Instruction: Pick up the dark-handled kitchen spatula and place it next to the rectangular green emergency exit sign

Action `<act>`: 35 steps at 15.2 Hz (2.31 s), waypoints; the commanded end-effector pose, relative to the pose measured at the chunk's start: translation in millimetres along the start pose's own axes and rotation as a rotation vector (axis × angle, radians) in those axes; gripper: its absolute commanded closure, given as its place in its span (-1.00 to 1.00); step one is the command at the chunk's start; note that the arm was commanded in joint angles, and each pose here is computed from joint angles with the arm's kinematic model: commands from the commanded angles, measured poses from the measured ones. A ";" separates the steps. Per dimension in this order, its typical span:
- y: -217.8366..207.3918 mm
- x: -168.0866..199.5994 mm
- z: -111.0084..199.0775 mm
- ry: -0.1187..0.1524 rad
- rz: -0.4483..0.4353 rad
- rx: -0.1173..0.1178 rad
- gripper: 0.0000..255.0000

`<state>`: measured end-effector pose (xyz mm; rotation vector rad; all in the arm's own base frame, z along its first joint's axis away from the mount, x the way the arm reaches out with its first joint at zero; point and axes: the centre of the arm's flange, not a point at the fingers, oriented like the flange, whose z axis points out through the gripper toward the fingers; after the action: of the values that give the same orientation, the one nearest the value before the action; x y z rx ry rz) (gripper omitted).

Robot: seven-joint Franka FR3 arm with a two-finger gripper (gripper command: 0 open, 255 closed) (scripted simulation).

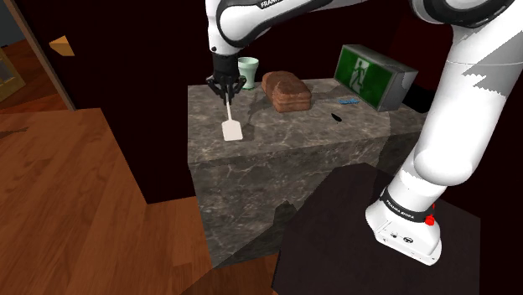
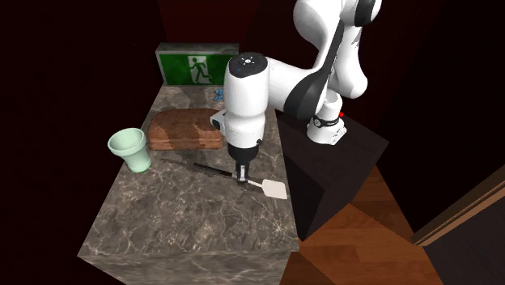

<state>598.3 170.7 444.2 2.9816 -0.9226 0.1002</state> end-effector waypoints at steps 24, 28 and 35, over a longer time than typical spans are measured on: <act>0.1 7.9 -131.7 0.000 0.000 0.000 1.00; 0.1 9.3 -152.7 0.000 0.000 0.000 1.00; 52.8 6.3 -164.7 0.000 0.000 0.000 1.00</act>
<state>571.7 140.1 608.6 2.9807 -0.9231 0.0995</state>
